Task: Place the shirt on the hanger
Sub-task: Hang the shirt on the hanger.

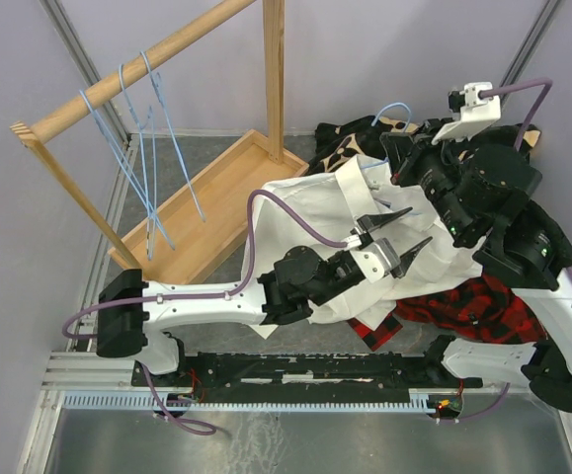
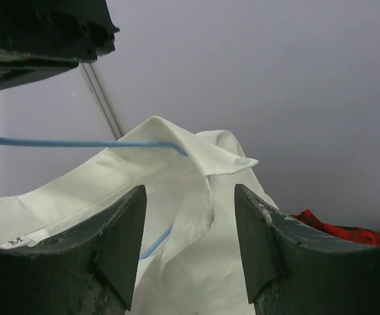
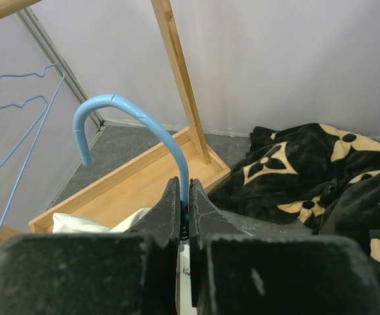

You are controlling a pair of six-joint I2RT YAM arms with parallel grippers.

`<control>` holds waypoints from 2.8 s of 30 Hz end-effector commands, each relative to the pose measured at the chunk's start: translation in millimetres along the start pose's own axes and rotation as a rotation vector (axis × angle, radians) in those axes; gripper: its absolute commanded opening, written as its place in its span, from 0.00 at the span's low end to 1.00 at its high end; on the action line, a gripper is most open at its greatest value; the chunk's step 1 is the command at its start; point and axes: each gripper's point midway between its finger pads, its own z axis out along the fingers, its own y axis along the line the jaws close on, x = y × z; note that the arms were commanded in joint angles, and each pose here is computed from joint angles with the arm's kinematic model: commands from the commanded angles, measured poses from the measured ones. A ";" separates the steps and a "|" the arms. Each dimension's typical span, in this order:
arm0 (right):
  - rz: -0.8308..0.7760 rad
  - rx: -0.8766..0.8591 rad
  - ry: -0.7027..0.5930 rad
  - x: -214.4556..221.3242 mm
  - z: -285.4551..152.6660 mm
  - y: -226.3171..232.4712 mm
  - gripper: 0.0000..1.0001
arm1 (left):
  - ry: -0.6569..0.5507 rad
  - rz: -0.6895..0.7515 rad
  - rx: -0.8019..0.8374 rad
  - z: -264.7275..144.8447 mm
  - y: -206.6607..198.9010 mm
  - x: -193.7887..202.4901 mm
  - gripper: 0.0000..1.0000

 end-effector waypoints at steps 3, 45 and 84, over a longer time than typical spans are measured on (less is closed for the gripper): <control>0.072 -0.052 -0.096 -30.8 -15.7 2.8 0.00 | -0.075 -0.071 -0.057 11.5 7.8 -20.1 0.65; -0.122 -0.236 -0.269 -65.7 -44.9 15.9 0.00 | 0.037 -0.195 0.070 -36.3 2.2 -28.4 0.03; -0.128 -0.108 -0.580 -216.8 -70.1 7.5 0.00 | 0.539 -0.357 -0.632 -260.2 88.0 131.5 0.81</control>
